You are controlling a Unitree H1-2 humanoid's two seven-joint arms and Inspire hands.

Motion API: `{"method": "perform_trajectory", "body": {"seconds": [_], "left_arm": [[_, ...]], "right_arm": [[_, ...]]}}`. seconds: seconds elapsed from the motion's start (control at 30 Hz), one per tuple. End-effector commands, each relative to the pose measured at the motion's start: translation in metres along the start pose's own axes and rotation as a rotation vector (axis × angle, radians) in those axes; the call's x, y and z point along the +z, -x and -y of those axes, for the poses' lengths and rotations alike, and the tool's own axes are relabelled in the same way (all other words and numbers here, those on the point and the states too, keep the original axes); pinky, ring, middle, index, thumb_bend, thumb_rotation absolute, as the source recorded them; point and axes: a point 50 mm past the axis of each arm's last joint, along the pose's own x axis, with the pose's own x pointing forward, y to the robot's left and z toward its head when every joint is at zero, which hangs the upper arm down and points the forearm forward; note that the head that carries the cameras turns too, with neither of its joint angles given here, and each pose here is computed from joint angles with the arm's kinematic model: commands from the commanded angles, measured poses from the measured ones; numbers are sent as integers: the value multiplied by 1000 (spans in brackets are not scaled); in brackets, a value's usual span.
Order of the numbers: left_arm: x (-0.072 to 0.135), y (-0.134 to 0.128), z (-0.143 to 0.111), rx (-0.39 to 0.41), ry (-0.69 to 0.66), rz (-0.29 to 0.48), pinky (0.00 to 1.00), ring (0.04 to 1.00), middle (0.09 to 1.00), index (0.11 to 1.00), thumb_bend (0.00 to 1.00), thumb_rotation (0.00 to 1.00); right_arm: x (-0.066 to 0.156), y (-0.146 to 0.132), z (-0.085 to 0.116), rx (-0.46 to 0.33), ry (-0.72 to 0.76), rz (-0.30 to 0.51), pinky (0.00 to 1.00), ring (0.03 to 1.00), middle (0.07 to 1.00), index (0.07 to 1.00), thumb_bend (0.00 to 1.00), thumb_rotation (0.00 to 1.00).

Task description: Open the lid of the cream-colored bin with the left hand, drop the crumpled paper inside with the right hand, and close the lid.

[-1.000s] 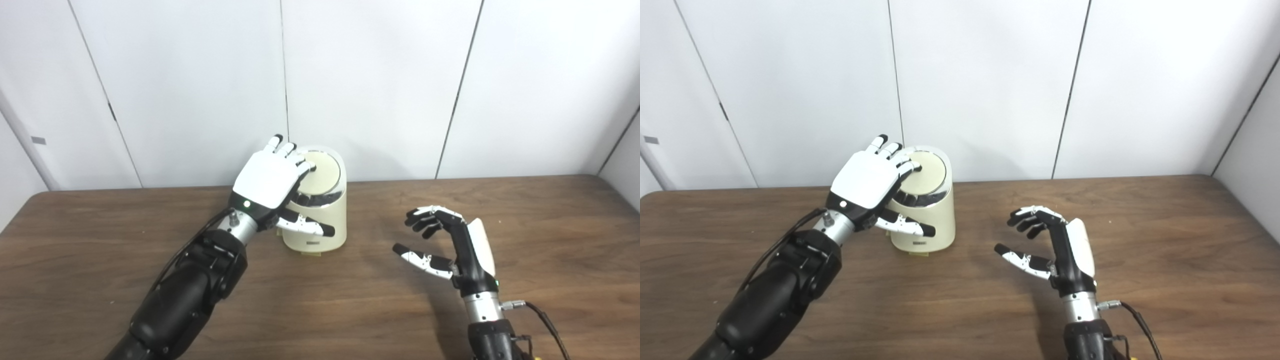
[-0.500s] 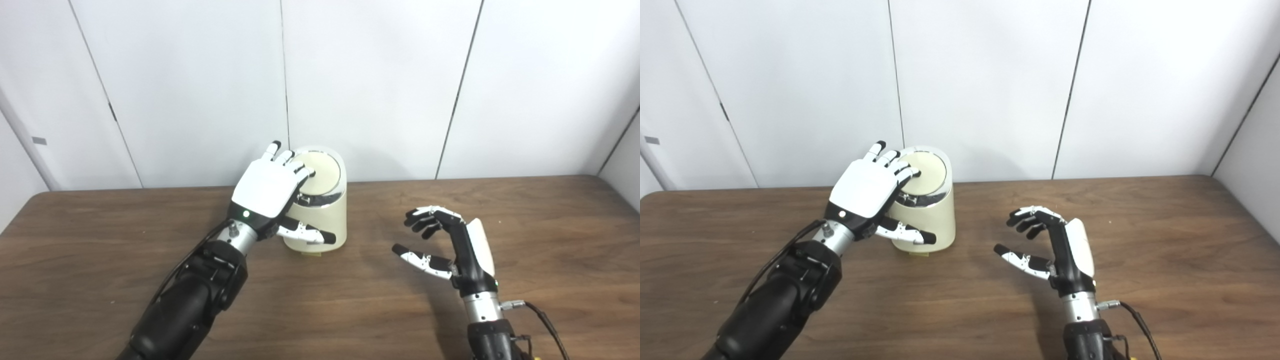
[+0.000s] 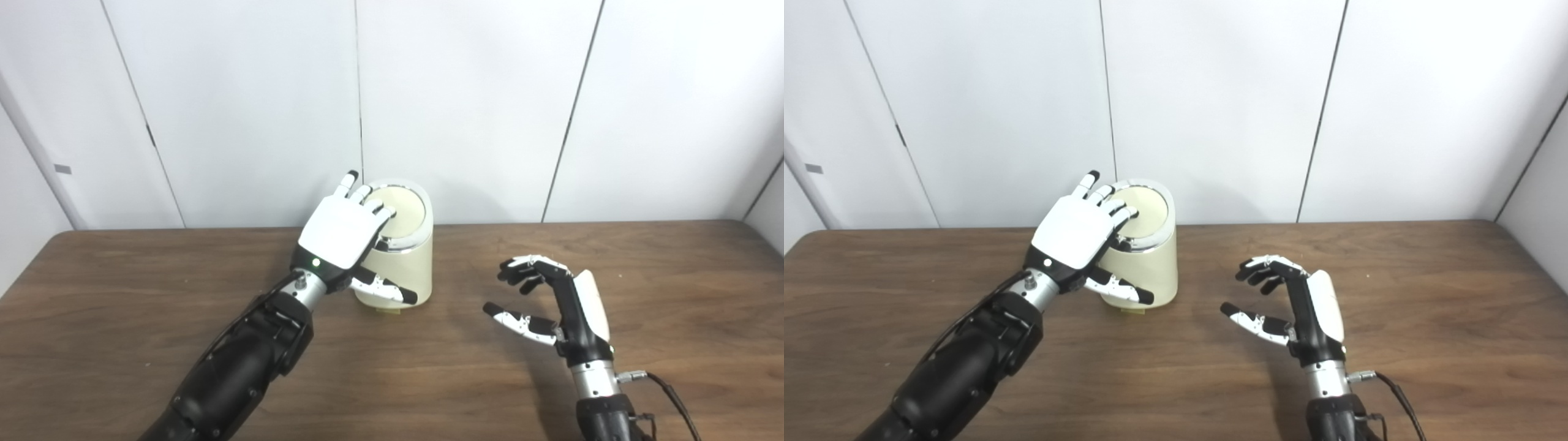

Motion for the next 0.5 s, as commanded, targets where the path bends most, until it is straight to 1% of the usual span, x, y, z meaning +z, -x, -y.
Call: {"method": "perform_trajectory", "body": {"seconds": [0.0, 0.23, 0.4, 0.47], "left_arm": [[2, 18, 46, -239, -32, 33, 1000, 889, 799, 767, 990, 944], [3, 22, 50, -253, -81, 57, 1000, 881, 792, 758, 987, 939], [3, 24, 51, -254, -87, 54, 1000, 877, 793, 760, 991, 944], [2, 25, 52, -252, -86, 52, 1000, 875, 791, 759, 991, 946]], "right_arm": [[-4, 27, -22, 21, -54, -70, 393, 518, 613, 494, 485, 139], [-4, 25, -22, 19, -52, -65, 418, 546, 628, 494, 485, 140], [-4, 26, -22, 21, -47, -71, 423, 550, 630, 494, 485, 141], [-4, 26, -22, 22, -47, -74, 408, 534, 621, 494, 485, 141]]}}
